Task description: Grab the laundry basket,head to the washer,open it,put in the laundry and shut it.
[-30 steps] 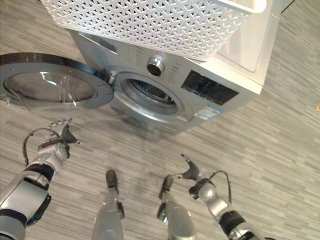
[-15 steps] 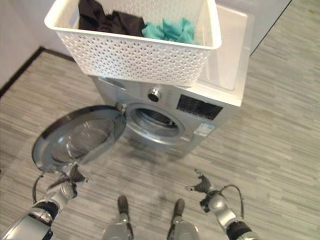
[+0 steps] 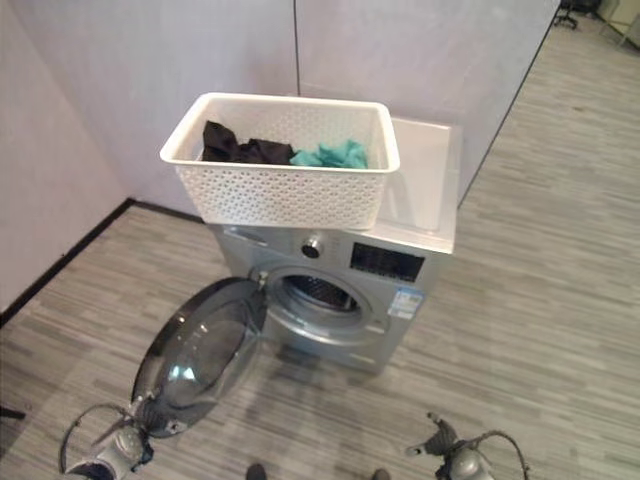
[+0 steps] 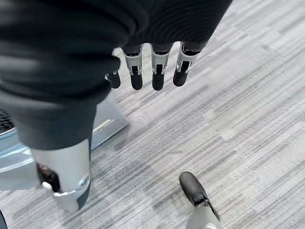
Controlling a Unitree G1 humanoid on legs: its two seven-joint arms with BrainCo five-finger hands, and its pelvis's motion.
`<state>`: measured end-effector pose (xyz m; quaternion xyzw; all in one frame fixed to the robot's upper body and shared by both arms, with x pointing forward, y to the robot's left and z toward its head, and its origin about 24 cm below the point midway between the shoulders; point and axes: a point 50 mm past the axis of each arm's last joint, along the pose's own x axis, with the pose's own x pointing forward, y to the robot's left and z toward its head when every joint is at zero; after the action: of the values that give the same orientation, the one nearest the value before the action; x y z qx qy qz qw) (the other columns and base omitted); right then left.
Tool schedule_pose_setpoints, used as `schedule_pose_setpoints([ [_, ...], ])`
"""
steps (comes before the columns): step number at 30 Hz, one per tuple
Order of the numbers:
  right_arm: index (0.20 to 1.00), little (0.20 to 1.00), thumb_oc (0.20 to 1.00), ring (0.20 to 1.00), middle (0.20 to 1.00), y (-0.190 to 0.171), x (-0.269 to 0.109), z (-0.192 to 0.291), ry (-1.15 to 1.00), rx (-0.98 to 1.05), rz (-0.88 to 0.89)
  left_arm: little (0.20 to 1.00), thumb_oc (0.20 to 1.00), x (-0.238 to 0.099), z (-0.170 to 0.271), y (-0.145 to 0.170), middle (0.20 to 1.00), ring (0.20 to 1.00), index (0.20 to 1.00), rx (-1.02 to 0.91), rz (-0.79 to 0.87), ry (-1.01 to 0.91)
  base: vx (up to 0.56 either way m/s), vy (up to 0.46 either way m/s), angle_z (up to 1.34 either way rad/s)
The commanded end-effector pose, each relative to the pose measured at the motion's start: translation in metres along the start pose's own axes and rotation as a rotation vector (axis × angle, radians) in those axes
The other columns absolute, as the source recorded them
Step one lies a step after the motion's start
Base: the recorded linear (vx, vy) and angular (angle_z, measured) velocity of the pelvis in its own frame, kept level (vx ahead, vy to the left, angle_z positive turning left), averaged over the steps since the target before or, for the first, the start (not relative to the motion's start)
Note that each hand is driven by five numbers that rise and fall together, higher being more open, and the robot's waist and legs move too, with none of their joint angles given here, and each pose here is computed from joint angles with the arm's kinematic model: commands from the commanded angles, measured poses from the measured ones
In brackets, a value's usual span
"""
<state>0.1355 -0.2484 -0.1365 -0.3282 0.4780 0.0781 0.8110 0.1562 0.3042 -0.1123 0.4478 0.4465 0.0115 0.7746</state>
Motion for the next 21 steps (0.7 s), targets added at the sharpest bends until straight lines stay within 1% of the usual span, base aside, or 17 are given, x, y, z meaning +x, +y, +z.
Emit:
schedule_pose_setpoints([
  [1, 1.0, 1.0, 1.0, 1.0, 1.0, -0.006, 0.005, 0.004, 0.018, 0.06, -0.014, 1.0, 1.0, 0.001, 0.01, -0.014, 1.0, 1.0, 1.0, -0.07, -0.042, 0.008, 0.01, -0.007, 0.17],
  [2, 1.0, 1.0, 1.0, 1.0, 1.0, -0.002, 0.004, 0.001, 0.034, 0.065, -0.004, 1.0, 1.0, -0.002, 0.009, -0.023, 1.0, 1.0, 1.0, -0.076, -0.068, 0.014, 0.01, -0.015, 0.25],
  [3, 1.0, 1.0, 1.0, 1.0, 1.0, 0.004, 0.004, -0.006, 0.068, 0.078, 0.004, 1.0, 1.0, -0.007, 0.007, -0.04, 1.0, 1.0, 1.0, -0.105, -0.106, 0.026, 0.01, -0.014, 0.16],
  [4, 1.0, 1.0, 1.0, 1.0, 1.0, 0.004, 0.004, -0.006, 0.068, 0.078, 0.004, 1.0, 1.0, -0.007, 0.007, -0.04, 1.0, 1.0, 1.0, -0.105, -0.106, 0.026, 0.0, -0.03, 0.13],
  [5, 1.0, 1.0, 1.0, 1.0, 1.0, 0.009, 0.003, -0.009, 0.088, 0.093, 0.009, 1.0, 1.0, -0.012, 0.004, -0.052, 1.0, 1.0, 1.0, -0.143, -0.131, 0.048, 0.0, -0.029, 0.08],
  [10, 1.0, 1.0, 1.0, 1.0, 1.0, 0.021, 0.001, -0.015, 0.119, 0.085, 0.04, 1.0, 1.0, -0.02, -0.006, -0.07, 1.0, 1.0, 1.0, -0.163, -0.175, 0.105, 0.0, -0.026, 0.13],
  [13, 1.0, 1.0, 1.0, 1.0, 1.0, 0.027, 0.0, -0.016, 0.125, 0.069, 0.06, 1.0, 1.0, -0.022, -0.009, -0.073, 1.0, 1.0, 1.0, -0.156, -0.184, 0.119, 0.01, -0.026, 0.06],
  [18, 1.0, 1.0, 1.0, 1.0, 1.0, 0.032, 0.0, -0.012, 0.106, 0.057, 0.07, 1.0, 1.0, -0.017, 0.005, -0.067, 1.0, 1.0, 1.0, -0.146, -0.157, 0.064, 0.0, -0.015, 0.03],
  [21, 1.0, 1.0, 1.0, 1.0, 1.0, 0.033, 0.001, -0.01, 0.099, 0.057, 0.072, 1.0, 1.0, -0.016, 0.011, -0.067, 1.0, 1.0, 1.0, -0.178, -0.153, 0.051, 0.0, 0.0, 0.0],
])
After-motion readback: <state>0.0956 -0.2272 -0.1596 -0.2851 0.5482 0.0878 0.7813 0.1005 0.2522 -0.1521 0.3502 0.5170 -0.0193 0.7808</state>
